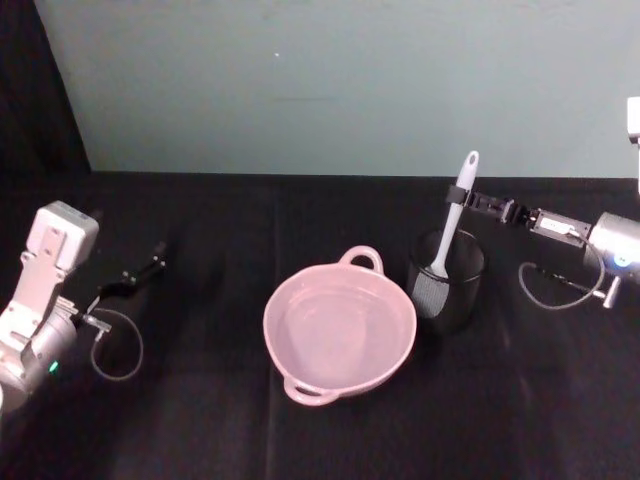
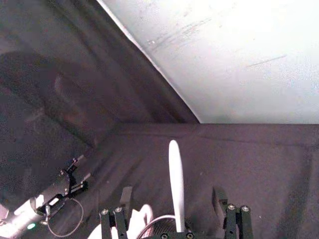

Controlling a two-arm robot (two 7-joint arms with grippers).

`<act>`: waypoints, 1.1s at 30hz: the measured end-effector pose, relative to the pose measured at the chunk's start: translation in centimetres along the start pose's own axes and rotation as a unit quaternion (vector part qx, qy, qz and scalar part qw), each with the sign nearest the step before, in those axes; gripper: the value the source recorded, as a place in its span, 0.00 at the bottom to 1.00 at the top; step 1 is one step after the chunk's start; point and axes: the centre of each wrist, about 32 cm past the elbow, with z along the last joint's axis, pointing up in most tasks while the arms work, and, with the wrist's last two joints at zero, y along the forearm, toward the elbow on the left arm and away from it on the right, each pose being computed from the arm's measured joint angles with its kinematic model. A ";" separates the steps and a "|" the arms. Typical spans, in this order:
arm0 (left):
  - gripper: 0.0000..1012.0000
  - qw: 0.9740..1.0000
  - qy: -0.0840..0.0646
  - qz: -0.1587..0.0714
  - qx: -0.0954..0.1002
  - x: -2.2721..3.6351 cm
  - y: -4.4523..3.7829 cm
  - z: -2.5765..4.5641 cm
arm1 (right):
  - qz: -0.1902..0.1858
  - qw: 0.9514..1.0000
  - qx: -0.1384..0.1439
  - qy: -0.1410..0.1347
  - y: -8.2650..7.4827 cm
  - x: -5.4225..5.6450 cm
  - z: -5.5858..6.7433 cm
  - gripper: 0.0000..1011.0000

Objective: Use the one hand to pick up the spoon and stir the clear water in the bowl.

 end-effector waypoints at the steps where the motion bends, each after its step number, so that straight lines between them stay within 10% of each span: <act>1: 0.99 1.000 0.000 0.000 0.000 0.00 0.00 0.00 | 0.002 1.000 0.001 0.002 0.2 0.3 0.0 0.99; 33: 0.99 1.000 0.000 0.000 0.000 0.00 0.00 0.00 | 0.035 0.999 -0.001 0.013 1.8 2.4 -0.1 0.99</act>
